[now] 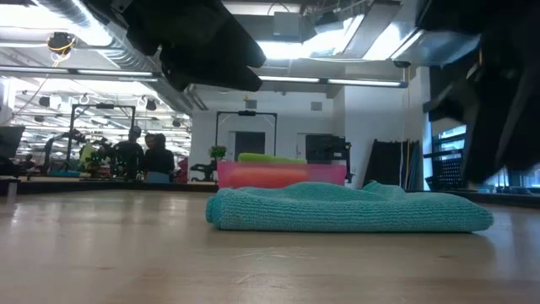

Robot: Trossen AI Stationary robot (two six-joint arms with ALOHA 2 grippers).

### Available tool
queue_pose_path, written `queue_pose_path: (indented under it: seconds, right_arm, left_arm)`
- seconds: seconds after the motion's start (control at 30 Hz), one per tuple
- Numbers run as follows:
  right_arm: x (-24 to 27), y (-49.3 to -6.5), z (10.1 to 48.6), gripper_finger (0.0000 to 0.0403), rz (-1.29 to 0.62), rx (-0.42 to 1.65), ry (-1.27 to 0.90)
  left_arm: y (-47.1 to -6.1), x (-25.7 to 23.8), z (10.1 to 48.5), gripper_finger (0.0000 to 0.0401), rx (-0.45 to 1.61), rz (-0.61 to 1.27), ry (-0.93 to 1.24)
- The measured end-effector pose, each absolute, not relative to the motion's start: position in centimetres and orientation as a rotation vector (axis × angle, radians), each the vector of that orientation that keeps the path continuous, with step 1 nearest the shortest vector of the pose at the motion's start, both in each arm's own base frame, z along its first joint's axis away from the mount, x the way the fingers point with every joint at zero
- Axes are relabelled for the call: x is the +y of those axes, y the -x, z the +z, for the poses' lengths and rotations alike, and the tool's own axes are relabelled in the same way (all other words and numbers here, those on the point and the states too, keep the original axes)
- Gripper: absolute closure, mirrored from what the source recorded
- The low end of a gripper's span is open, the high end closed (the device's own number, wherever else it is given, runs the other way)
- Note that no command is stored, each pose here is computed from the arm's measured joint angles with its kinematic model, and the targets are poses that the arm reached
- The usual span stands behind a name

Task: Roll microfiber towels into tight, uniform cylinder then place into a basket
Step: Roll the blue microfiber cloth

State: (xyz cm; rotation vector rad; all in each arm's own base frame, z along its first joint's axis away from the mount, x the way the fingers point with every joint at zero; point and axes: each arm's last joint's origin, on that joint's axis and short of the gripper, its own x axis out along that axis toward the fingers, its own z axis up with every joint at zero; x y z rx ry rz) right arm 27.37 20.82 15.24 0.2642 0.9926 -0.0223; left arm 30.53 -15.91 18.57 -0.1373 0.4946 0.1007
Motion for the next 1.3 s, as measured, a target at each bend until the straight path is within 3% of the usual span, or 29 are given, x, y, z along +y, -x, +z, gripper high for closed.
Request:
queue_pose_path:
  seconds: [0.47, 1.3]
  right_arm:
    - [18.0, -28.0, 12.3, 0.0331, -0.271, 1.12, -0.233]
    - [17.4, -28.2, 12.1, 0.0334, -0.366, 1.064, -0.193]
  left_arm:
    - [-30.5, -15.9, 18.5, 0.0218, 0.501, 0.101, 0.133]
    - [-30.2, -16.1, 18.3, 0.0218, 0.52, 0.096, 0.128]
